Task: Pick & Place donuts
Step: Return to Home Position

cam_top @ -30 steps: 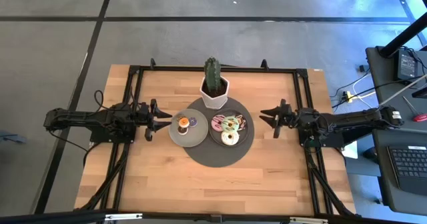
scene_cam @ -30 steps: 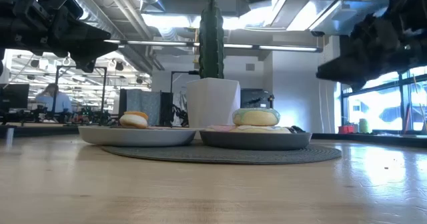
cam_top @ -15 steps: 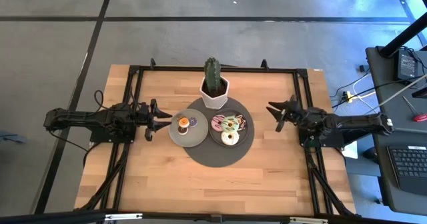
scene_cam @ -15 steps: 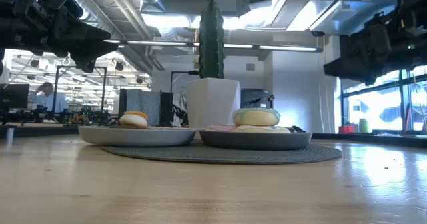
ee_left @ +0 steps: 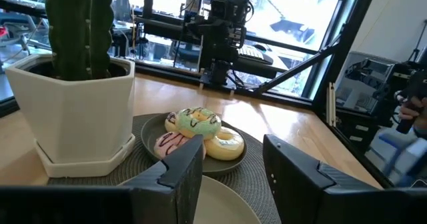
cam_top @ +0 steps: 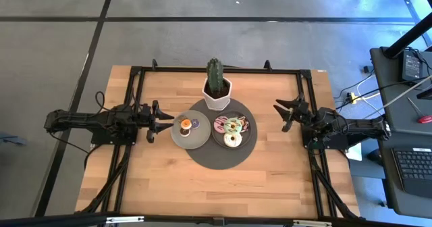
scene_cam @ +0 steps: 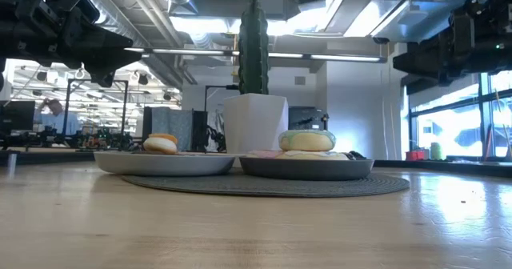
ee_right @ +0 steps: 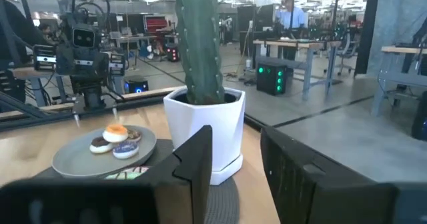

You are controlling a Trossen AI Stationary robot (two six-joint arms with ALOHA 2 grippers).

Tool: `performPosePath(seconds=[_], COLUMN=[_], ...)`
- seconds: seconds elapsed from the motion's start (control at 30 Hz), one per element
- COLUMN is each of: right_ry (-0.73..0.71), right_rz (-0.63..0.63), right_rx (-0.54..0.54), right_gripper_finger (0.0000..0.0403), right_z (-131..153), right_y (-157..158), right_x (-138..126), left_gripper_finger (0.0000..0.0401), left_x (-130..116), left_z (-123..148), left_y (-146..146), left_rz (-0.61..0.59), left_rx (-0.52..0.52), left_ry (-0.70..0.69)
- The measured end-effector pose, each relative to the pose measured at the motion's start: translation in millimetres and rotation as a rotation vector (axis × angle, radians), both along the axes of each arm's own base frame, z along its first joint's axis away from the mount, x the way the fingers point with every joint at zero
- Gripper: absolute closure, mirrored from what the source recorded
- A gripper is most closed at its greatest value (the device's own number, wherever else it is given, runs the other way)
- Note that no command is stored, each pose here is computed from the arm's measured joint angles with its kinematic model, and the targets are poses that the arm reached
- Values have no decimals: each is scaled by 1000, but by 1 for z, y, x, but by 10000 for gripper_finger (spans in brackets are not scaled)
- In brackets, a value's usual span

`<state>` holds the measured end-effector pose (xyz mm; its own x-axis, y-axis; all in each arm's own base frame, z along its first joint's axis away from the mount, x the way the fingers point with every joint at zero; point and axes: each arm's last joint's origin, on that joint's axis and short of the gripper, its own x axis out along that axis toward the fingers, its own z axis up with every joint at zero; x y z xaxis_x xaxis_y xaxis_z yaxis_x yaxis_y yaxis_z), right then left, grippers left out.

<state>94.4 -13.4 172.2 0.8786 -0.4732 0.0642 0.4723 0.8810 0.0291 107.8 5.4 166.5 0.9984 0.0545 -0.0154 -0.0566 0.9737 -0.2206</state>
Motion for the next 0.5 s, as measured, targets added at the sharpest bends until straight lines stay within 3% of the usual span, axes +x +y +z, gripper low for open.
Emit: performPosePath(seconds=[0.5], right_ry=[-1], right_rz=[0], right_rx=[0], right_gripper_finger=[273], right_z=[0], right_y=[0], right_x=[0], left_gripper_finger=[249], left_x=[0], left_z=[0], left_y=[0], left_rz=[0], left_rx=[0], left_ry=[0])
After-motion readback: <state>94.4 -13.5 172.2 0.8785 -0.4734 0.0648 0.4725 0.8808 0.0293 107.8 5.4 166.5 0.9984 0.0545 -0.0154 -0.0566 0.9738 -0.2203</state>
